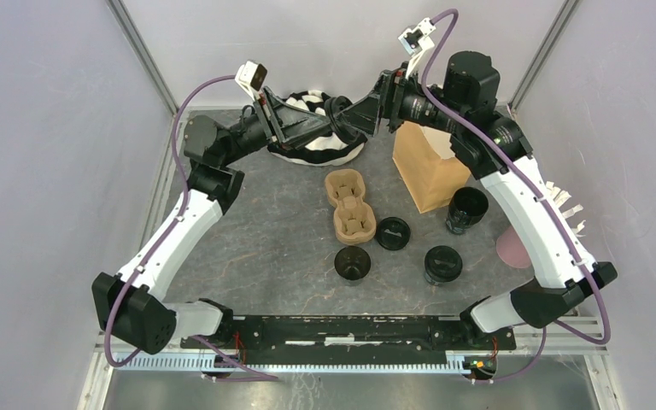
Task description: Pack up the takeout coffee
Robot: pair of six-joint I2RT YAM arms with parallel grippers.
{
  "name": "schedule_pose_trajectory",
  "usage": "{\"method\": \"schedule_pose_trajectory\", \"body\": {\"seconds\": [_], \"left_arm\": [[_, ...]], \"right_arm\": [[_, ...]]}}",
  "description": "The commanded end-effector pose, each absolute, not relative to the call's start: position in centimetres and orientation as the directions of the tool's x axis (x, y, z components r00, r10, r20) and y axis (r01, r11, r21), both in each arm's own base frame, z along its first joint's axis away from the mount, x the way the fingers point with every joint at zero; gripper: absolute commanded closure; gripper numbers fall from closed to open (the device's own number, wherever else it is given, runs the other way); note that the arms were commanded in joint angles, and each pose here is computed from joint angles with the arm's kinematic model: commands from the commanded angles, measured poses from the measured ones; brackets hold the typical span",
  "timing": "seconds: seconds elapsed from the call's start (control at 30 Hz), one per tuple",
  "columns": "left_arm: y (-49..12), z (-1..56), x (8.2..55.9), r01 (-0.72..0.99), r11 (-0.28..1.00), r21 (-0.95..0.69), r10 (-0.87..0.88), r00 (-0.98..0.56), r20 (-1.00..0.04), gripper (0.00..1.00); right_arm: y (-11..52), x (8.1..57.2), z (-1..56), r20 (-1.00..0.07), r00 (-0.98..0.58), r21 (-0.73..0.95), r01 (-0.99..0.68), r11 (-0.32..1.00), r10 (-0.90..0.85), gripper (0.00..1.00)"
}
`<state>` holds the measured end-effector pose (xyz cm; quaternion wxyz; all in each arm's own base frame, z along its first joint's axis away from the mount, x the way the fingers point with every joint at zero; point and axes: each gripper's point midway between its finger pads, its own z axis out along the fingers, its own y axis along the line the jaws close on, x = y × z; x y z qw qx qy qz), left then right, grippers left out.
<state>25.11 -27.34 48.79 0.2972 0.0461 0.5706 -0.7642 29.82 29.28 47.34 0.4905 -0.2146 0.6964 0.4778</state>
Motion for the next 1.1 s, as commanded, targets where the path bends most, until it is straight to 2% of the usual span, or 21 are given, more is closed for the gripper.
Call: {"method": "schedule_pose_trajectory", "body": {"seconds": [0.0,0.13,0.2,0.37,0.5,0.57,0.7,0.8,1.07], "left_arm": [[-27.0,48.7,24.0,0.57,-0.135,-0.811,-0.405,-0.778,-0.479,0.53],[-26.4,46.2,25.0,0.538,0.004,-0.843,-0.41,-0.768,-0.492,0.34],[-25.5,44.6,25.6,0.512,0.104,-0.852,-0.424,-0.753,-0.504,0.28],[-21.8,38.6,28.0,0.317,0.42,-0.85,-0.474,-0.722,-0.503,0.23],[-18.9,32.6,28.9,0.051,0.586,-0.809,-0.528,-0.732,-0.429,0.2],[-18.9,30.2,28.6,-0.021,0.59,-0.807,-0.534,-0.761,-0.37,0.21],[-19.7,28.0,27.7,-0.049,0.52,-0.853,-0.548,-0.785,-0.289,0.2],[-20.0,25.6,26.8,-0.09,0.516,-0.852,-0.53,-0.815,-0.235,0.21],[-20.1,20.9,24.7,-0.139,0.547,-0.826,-0.472,-0.865,-0.168,0.2]], "right_arm": [[28.5,29.0,48.7,-0.903,-0.383,0.43,-0.775,0.463,0.197,0.2],[27.9,28.8,46.6,-0.909,-0.392,0.407,-0.766,0.497,0.141,0.2],[27.3,28.4,44.4,-0.915,-0.394,0.379,-0.765,0.52,0.087,0.19],[24.8,26.4,35.9,-0.902,-0.4,0.236,-0.768,0.595,-0.159,0.19],[24.8,22.8,29.0,-0.847,-0.405,0.148,-0.801,0.579,-0.344,0.19],[25.2,21.2,26.3,-0.831,-0.401,0.129,-0.813,0.567,-0.386,0.2],[25.7,18.9,22.2,-0.79,-0.379,0.064,-0.833,0.549,-0.482,0.2],[26.5,17.5,20.4,-0.762,-0.339,0.001,-0.852,0.524,-0.551,0.21],[27.7,16.8,18.0,-0.73,-0.264,-0.132,-0.851,0.508,-0.631,0.21]]}}
